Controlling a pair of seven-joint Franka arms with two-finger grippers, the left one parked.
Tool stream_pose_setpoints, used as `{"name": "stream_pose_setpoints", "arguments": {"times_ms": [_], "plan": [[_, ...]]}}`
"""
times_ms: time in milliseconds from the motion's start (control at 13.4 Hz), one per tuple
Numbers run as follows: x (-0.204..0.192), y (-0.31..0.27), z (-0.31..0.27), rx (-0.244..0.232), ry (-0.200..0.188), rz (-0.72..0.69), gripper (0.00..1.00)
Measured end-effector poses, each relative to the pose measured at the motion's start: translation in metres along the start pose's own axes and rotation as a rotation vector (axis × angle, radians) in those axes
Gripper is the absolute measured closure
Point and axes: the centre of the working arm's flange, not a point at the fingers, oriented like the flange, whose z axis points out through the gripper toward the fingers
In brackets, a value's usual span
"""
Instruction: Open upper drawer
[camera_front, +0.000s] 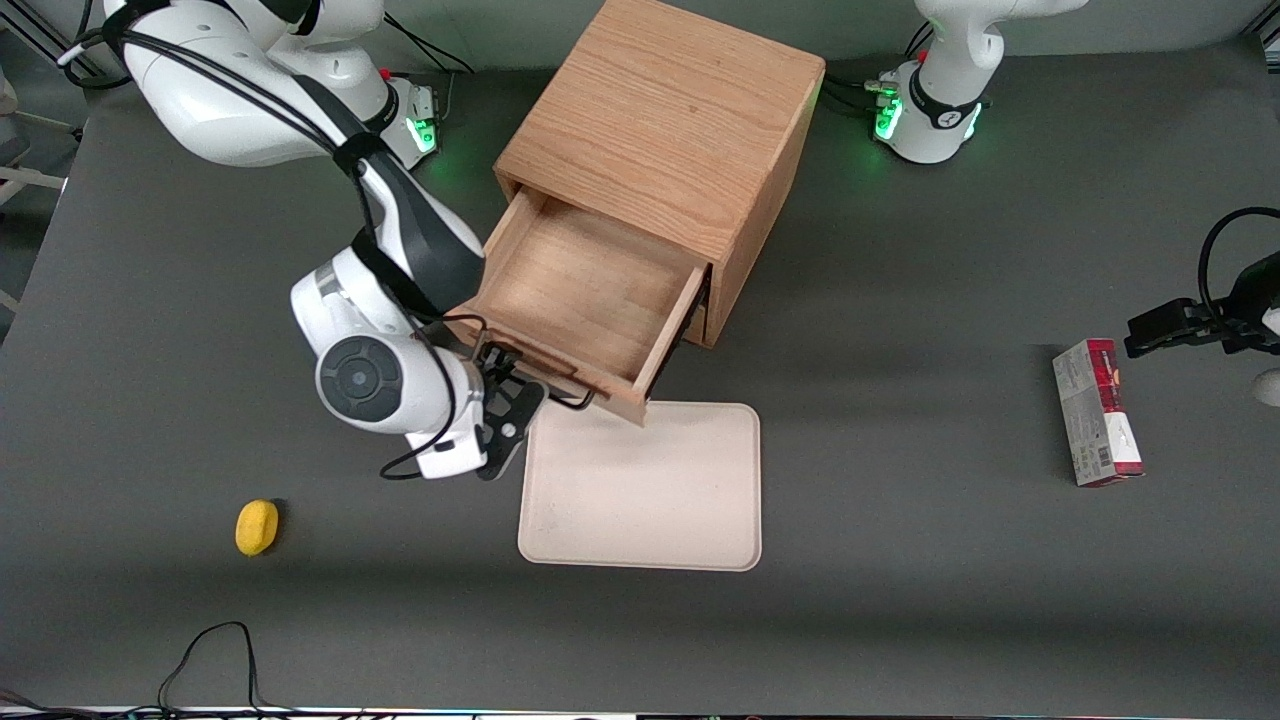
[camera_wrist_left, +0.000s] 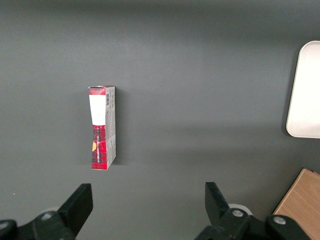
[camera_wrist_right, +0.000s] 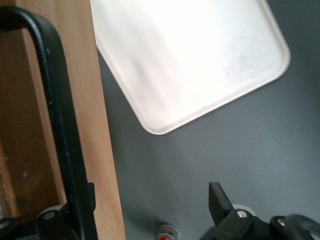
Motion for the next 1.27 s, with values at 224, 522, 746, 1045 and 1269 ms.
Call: {"name": "stream_pose_setpoints", "arguments": {"times_ms": [224,522,746,1045,1269], "plan": [[-0.002,0.009,-0.010,-0.017,0.016,0.007,0.00],[-0.004,0.015,-0.029,-0.038,0.052,0.017,0.00],[-0.013,0.033,-0.064,-0.090,0.106,0.052,0.00],[-0.043,0.053,-0.144,-0.180,0.222,0.111,0.00],[-0.072,0.058,-0.181,-0.186,0.262,0.161,0.00]]}}
